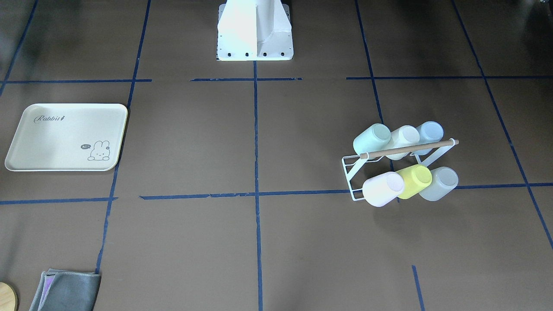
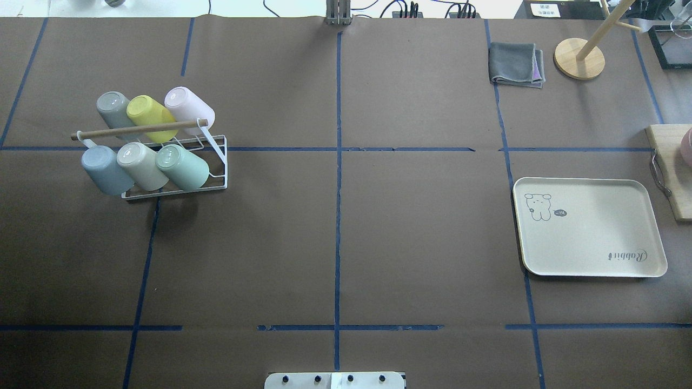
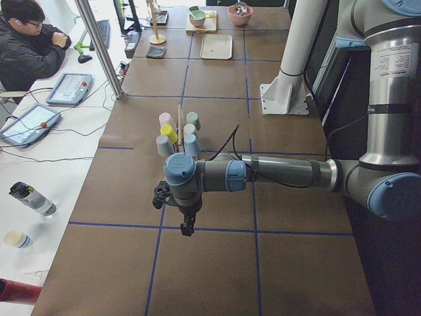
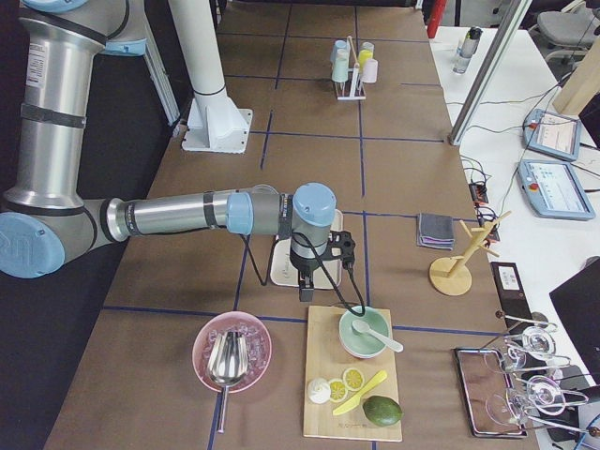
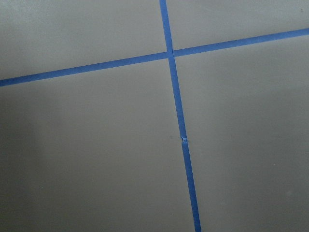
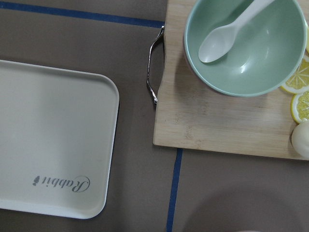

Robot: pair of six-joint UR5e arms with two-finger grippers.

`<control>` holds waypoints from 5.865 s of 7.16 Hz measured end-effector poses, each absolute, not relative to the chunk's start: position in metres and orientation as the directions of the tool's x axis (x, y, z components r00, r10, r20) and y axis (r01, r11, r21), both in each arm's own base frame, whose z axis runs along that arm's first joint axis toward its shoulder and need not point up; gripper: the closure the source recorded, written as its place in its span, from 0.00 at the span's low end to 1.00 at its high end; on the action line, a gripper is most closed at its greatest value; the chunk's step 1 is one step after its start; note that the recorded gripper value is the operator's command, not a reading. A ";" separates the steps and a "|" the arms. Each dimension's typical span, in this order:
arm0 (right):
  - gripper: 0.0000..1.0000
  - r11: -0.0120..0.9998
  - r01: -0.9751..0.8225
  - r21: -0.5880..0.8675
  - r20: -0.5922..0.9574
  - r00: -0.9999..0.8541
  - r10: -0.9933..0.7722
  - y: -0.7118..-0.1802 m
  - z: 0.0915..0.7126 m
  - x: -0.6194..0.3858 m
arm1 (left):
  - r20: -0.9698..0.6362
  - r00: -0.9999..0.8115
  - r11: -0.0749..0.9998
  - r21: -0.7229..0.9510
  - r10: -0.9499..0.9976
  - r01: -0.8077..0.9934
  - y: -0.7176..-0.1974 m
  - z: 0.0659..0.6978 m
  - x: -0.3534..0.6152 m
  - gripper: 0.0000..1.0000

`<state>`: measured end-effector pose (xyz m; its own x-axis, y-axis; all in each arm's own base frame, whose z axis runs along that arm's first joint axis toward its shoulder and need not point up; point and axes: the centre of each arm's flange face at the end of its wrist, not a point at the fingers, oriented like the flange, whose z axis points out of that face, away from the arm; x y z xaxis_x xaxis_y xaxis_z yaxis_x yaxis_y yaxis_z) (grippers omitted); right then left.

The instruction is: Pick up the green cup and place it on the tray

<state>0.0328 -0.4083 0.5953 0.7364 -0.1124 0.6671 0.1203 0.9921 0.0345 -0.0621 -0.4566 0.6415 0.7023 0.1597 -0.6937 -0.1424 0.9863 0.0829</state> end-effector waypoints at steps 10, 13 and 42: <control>0.23 0.994 -0.094 0.052 0.797 0.604 0.016 -0.397 0.675 -0.120 | -0.695 0.699 0.985 0.088 0.168 -0.149 -0.461 0.639 -0.057 0.00; 0.32 0.998 -0.055 0.024 0.794 0.608 0.015 -0.383 0.696 -0.141 | -0.695 0.698 0.985 0.089 0.170 -0.151 -0.461 0.639 -0.056 0.00; 1.00 0.996 -0.086 -0.016 0.883 0.465 0.054 -0.388 0.330 -0.505 | -0.697 0.698 0.985 0.081 0.166 -0.153 -0.458 0.642 -0.056 0.00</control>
<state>-0.5048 -0.3884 0.3299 0.4654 0.0542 0.8834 -0.0862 0.9962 -0.0158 -0.0556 -0.4581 0.6425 0.6981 0.1658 -0.6965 -0.1531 0.9849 0.0810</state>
